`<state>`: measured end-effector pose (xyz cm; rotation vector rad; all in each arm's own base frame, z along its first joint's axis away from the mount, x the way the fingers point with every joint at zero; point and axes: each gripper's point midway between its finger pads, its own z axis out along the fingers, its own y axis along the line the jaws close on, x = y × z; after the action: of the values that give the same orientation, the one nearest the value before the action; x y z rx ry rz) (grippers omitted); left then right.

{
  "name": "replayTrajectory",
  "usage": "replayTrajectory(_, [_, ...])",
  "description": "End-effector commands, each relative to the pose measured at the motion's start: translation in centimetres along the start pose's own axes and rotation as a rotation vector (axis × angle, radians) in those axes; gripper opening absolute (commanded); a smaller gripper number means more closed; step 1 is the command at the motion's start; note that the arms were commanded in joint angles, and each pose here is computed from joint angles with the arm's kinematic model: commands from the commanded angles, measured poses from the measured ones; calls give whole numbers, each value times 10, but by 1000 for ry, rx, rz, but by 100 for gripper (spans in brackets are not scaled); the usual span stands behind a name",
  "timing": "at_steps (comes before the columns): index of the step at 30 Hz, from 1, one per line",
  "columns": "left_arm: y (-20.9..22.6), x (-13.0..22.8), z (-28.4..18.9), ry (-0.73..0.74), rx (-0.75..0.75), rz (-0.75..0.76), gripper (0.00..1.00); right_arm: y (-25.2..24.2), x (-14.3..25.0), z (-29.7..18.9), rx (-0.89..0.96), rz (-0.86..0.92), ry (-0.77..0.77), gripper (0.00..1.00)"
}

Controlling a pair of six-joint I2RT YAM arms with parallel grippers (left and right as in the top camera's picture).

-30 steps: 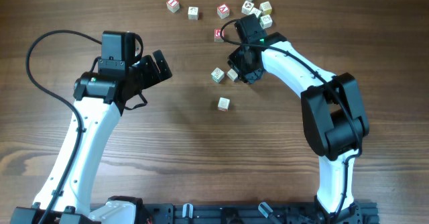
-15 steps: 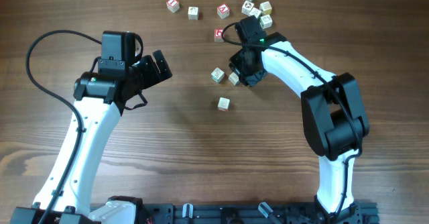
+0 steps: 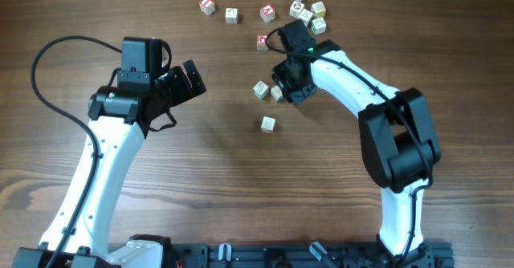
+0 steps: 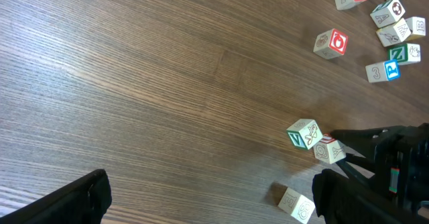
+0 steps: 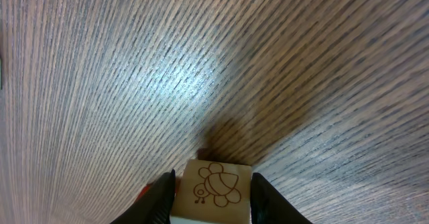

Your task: Form a circle

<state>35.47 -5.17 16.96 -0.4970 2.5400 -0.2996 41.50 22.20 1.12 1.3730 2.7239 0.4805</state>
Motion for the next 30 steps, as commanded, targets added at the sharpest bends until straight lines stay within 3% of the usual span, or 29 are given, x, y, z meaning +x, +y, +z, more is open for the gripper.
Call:
replayTrajectory(1, [-1,-2,1,1,6,-14,100,4,-3,2,-3,17,-22,37])
replayTrajectory(14, [-1,-2,1,1,6,-14,100,15,-8,2,-45,-19,-48,45])
replayTrajectory(30, [-1,-2,1,1,6,-14,100,6,-7,2,-8,-6,-41,35])
